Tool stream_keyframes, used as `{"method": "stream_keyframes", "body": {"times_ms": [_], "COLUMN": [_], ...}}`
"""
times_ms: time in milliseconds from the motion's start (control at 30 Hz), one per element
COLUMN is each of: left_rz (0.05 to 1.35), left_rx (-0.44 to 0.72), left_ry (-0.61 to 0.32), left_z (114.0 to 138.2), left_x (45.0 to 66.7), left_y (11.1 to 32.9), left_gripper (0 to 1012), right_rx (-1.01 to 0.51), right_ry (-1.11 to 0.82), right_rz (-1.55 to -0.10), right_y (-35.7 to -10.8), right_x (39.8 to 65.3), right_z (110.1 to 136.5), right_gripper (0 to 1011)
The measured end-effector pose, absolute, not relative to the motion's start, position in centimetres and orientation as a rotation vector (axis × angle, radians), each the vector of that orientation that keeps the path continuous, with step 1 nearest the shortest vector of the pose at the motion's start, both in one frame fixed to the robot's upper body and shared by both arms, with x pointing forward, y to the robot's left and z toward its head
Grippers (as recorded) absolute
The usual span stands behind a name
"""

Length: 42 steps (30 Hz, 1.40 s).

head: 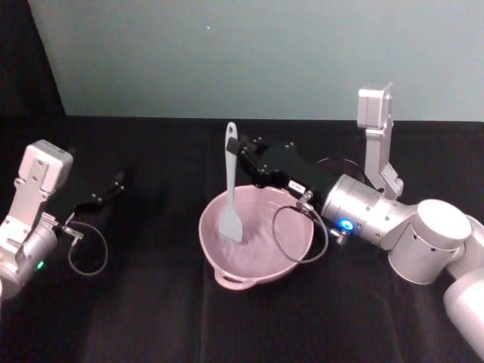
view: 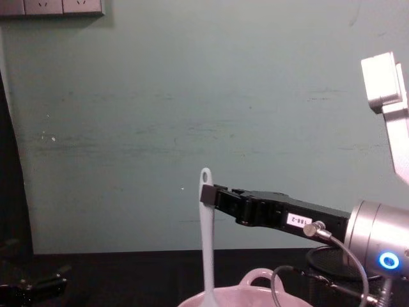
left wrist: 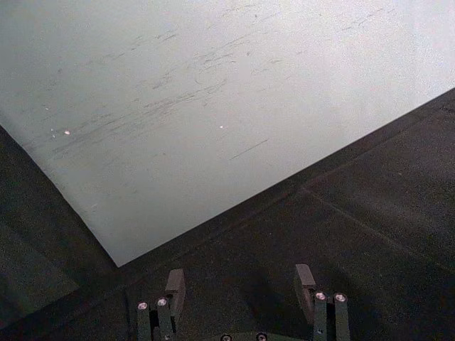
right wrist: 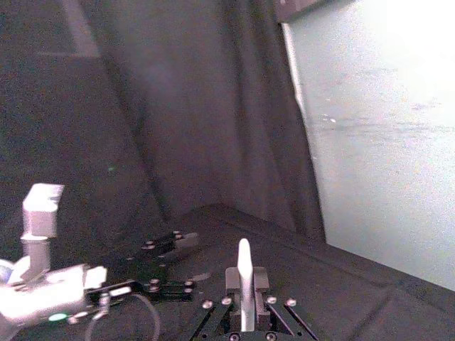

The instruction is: Use the one hand to pick up the spoon and stir the clear water in the bowl.

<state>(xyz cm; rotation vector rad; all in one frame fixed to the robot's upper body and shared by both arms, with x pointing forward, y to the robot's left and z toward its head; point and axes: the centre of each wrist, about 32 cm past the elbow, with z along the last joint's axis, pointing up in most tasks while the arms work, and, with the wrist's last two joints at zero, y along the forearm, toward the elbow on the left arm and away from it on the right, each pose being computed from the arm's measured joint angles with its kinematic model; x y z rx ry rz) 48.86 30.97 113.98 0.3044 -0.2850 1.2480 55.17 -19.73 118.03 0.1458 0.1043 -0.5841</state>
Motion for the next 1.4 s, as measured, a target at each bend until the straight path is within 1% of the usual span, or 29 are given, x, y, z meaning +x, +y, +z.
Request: {"method": "stream_keyframes", "body": {"times_ms": [133, 300, 333, 533, 767, 967, 1200, 1400], "left_rz": [1.248, 1.248, 1.248, 1.248, 1.248, 1.248, 1.248, 1.248], "left_rx": [0.304, 0.304, 0.304, 0.305, 0.304, 0.304, 0.304, 0.304], "left_ry": [-0.285, -0.285, -0.285, -0.285, -0.285, -0.285, -0.285, -0.285], "left_z": [114.0, 114.0, 114.0, 114.0, 114.0, 114.0, 114.0, 114.0], "left_x": [48.9, 48.9, 48.9, 48.9, 48.9, 48.9, 48.9, 48.9], "left_y": [31.0, 31.0, 31.0, 31.0, 31.0, 31.0, 31.0, 31.0], "left_gripper": [1011, 1011, 1011, 1011, 1011, 1011, 1011, 1011], "right_rx": [0.148, 0.149, 0.150, 0.145, 0.130, 0.118, 0.118, 0.124], "right_ry": [0.115, 0.114, 0.110, 0.097, 0.093, 0.091, 0.096, 0.103], "right_rz": [-0.618, -0.686, -0.706, -0.754, -0.756, -0.717, -0.634, -0.583], "right_y": [-20.1, -21.5, -22.2, -24.3, -25.2, -24.7, -22.6, -20.7], "right_x": [56.2, 56.9, 56.8, 55.9, 54.8, 53.8, 52.9, 52.9], "right_z": [117.7, 117.6, 117.7, 117.9, 118.2, 118.6, 118.8, 118.7], "right_gripper": [113, 113, 113, 113, 113, 113, 113, 113]}}
